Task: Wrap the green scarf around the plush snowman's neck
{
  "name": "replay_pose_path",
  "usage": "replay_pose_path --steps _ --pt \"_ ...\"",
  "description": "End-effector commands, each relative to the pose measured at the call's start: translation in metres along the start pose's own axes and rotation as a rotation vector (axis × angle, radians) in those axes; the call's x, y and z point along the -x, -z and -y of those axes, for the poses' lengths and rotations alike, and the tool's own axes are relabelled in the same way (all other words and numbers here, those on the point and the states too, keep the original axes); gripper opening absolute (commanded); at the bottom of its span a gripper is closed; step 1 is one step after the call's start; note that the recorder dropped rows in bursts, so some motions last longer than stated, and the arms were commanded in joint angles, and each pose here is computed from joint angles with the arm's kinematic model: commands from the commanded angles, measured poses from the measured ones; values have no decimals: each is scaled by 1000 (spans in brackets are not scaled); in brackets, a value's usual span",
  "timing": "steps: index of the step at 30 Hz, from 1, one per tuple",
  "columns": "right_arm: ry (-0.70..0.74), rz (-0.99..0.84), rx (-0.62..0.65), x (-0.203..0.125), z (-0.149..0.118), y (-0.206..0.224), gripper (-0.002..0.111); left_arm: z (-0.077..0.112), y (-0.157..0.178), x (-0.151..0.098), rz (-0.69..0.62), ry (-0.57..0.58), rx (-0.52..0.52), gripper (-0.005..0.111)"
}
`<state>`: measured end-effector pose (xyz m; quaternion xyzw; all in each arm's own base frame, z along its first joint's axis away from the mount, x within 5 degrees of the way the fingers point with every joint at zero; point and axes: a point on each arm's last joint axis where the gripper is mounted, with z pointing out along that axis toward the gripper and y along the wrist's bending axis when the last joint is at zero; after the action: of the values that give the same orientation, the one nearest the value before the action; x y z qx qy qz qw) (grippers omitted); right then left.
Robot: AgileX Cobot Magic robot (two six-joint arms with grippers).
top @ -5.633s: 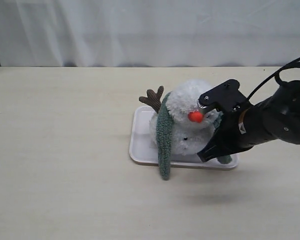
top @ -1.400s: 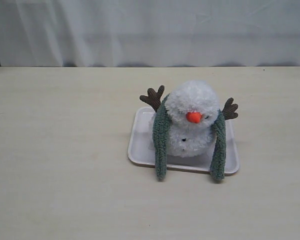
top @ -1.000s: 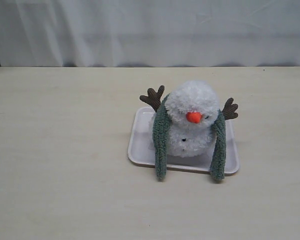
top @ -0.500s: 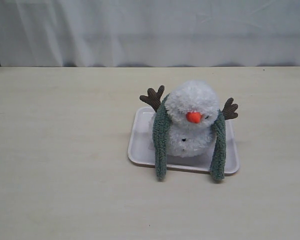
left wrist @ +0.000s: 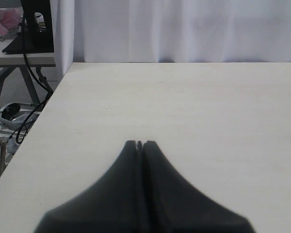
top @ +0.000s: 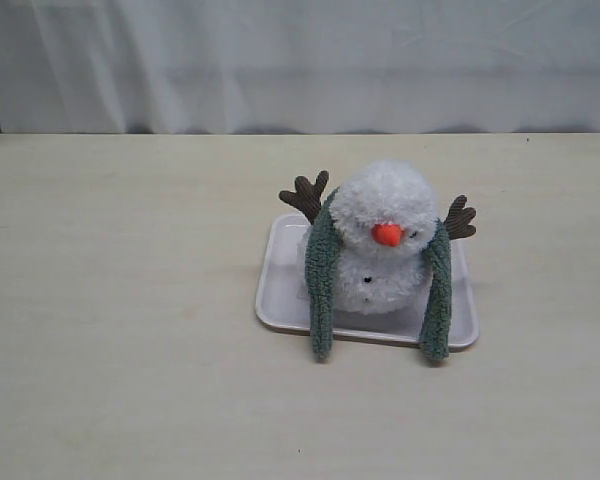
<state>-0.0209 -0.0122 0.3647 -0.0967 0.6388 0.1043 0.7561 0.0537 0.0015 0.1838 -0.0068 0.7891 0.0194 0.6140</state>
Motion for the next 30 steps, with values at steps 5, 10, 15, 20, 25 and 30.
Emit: replay_pose_path --steps 5,10,15,20,25,30 --pt "43 3 -248 0 -6 2 4 0 0 0 12 3 6 0" --pt "60 -1 -338 -1 -8 1 4 0 0 0 12 3 6 0" --pt "86 51 -337 -7 -6 -7 4 0 0 0 12 3 6 0" --pt "102 122 -320 -20 -3 -19 4 0 0 0 12 3 6 0" --pt "111 157 -308 -35 -1 -28 4 0 0 0 12 3 6 0" --pt "109 134 -303 -52 1 -34 4 0 0 0 12 3 6 0"
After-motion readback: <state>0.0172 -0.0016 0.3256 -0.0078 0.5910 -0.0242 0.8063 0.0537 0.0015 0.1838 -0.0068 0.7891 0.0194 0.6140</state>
